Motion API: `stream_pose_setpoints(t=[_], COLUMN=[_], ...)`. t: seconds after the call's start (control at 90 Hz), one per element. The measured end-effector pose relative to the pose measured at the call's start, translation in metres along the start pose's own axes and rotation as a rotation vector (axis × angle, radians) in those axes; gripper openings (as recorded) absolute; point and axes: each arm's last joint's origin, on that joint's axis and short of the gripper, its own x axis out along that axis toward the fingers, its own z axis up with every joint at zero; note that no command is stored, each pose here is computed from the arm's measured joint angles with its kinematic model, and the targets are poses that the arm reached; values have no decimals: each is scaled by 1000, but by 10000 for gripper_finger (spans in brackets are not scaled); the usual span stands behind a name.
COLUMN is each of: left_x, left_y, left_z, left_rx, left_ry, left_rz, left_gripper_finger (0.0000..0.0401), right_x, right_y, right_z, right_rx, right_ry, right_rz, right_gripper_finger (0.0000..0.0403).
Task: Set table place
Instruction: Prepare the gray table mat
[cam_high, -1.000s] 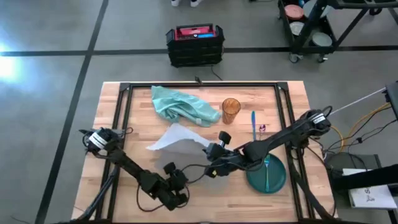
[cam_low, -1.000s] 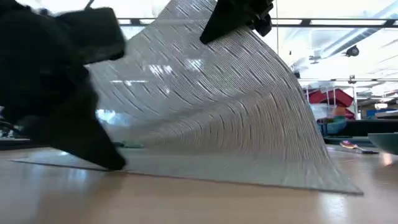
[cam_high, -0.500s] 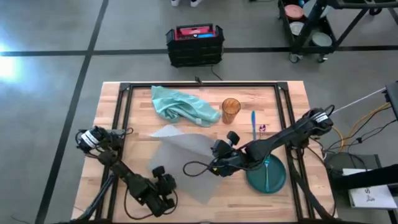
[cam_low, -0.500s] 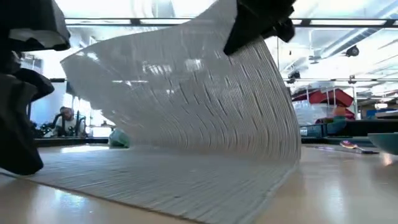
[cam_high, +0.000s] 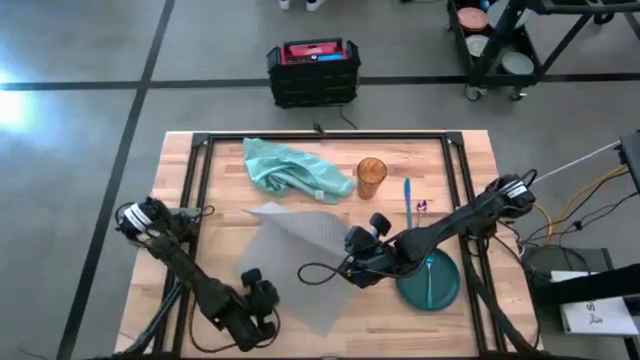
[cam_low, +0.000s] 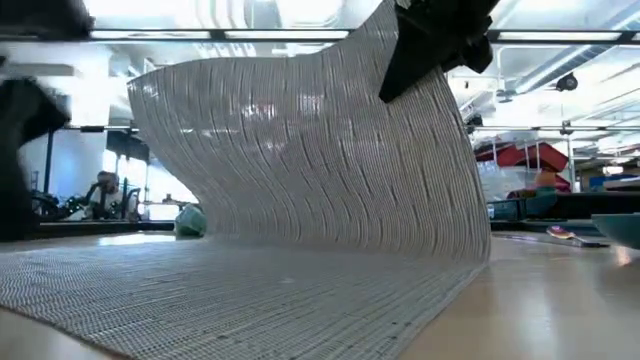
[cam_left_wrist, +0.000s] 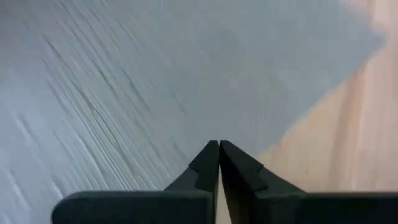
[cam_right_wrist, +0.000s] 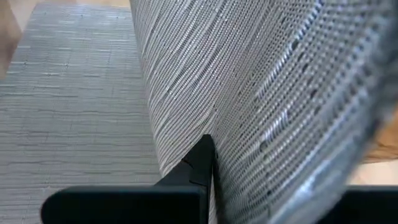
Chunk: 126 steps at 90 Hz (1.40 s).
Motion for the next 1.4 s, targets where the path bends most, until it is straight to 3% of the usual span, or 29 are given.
stream_pose_setpoints(t=[0.122, 0.244, 0.511, 0.944, 1.211, 1.4], left_x=[-3, 12, 47, 13, -8, -17], left_y=[0, -3, -12, -5, 7, 14], left_z=[10, 10, -9, -17, -26, -23], left_rx=[-75, -103, -121, -68, -84, -120], left_ry=[-124, -139, 24, 225, 312, 288], left_rz=[14, 15, -39, -49, 54, 97], left_gripper_finger=[0, 0, 0, 0, 0, 0], right_x=[0, 0, 0, -14, -24, -22], right_y=[0, 0, 0, 2, 8, 7], right_z=[0, 0, 0, -27, -38, -47], right_rx=[0, -3, -30, -85, -125, -114], right_ry=[0, 0, 4, 201, 232, 274], right_rz=[0, 1, -4, 15, 49, 45], right_gripper_finger=[0, 0, 0, 0, 0, 0])
